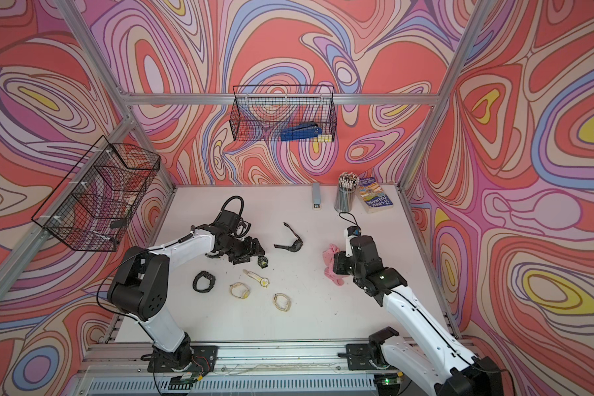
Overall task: Wipe the watch dial
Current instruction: Pick up the watch at the center of the board.
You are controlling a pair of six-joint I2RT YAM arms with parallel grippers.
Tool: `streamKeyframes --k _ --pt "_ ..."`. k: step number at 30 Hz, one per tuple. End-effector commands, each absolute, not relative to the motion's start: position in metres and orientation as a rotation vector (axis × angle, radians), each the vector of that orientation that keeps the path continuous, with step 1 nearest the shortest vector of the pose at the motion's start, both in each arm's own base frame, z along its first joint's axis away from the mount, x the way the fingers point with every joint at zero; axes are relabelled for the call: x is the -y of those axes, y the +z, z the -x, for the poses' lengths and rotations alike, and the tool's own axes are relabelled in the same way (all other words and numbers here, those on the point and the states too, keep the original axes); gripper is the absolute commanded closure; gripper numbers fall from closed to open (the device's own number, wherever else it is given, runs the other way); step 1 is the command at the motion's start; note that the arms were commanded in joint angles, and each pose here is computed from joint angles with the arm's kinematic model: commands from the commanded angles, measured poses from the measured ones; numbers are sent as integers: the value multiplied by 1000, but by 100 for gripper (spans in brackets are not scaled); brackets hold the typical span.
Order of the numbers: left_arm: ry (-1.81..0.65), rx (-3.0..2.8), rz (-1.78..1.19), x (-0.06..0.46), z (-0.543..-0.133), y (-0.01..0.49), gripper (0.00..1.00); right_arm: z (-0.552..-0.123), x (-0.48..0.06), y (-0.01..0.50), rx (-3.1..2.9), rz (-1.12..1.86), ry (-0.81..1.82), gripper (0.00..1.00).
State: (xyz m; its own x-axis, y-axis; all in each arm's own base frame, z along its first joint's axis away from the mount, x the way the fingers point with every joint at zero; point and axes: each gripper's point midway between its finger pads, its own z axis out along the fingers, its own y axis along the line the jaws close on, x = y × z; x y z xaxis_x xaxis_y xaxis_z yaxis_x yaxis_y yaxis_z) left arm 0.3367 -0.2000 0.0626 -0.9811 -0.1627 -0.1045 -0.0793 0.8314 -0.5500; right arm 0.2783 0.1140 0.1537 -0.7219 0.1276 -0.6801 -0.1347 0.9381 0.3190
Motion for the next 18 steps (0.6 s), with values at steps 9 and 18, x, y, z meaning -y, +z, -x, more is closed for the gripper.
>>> streamKeyframes --k 9,18 --pt "-864 -2839 91 201 -363 47 37 -293 -120 155 -2324 -2 467 100" --pt "-757 -2839 52 192 -372 40 36 -302 -126 147 -2344 20 471 100"
